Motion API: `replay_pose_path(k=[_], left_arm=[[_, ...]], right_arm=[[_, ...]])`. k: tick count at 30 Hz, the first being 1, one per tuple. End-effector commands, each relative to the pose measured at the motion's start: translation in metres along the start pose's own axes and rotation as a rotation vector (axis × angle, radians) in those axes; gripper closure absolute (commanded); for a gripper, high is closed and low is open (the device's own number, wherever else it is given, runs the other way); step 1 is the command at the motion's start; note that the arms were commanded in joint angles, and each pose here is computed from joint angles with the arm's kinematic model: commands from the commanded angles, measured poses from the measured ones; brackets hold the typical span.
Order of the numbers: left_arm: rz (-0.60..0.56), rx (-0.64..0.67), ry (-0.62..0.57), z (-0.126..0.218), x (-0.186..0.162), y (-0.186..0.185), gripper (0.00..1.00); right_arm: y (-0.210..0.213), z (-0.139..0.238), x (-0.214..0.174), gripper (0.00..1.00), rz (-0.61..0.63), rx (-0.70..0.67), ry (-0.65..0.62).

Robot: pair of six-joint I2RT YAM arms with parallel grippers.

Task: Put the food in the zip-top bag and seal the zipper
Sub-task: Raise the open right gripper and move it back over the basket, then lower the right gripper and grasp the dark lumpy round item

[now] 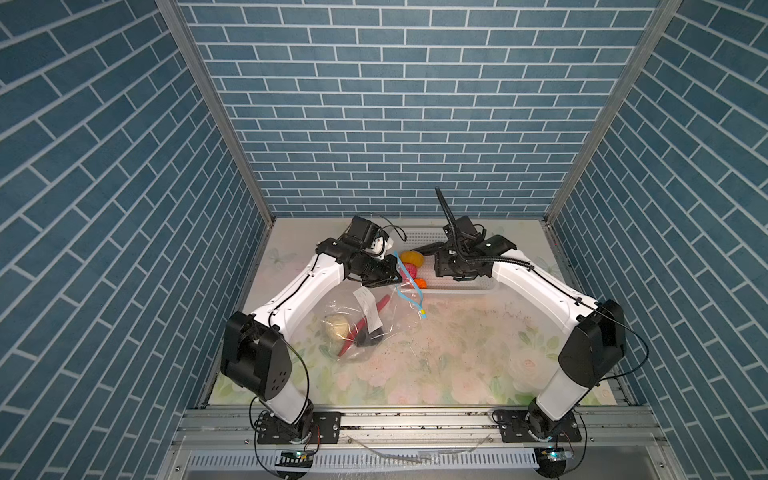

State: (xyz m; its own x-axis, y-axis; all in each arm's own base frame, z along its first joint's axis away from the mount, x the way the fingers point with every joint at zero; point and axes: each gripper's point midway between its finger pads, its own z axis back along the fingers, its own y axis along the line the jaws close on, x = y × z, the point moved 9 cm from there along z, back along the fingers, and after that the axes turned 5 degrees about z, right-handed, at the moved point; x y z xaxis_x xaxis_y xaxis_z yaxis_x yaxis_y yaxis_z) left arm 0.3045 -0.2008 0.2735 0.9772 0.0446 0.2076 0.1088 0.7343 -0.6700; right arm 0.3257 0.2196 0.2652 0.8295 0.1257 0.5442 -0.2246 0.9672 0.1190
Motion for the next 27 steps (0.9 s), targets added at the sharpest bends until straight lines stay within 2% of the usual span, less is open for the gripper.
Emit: replay_pose_path(k=[1, 13, 17, 27], left_arm=[[-0.021, -0.017, -0.01, 0.004, -0.005, -0.004, 1.0], [-0.017, -0.024, 0.001, 0.001, -0.002, -0.004, 1.0], [-0.017, -0.024, 0.006, 0.0, -0.001, -0.004, 1.0], [-0.016, -0.019, 0.015, -0.001, -0.001, -0.004, 1.0]], right_arm=[[-0.015, -0.021, 0.014, 0.29, -0.081, -0.063, -0.043], [-0.065, -0.101, 0.04, 0.3, -0.228, -0.143, -0.03], [-0.068, -0.123, 0.045, 0.31, -0.247, -0.107, -0.027], [-0.07, -0.143, 0.055, 0.27, -0.27, -0.084, -0.033]])
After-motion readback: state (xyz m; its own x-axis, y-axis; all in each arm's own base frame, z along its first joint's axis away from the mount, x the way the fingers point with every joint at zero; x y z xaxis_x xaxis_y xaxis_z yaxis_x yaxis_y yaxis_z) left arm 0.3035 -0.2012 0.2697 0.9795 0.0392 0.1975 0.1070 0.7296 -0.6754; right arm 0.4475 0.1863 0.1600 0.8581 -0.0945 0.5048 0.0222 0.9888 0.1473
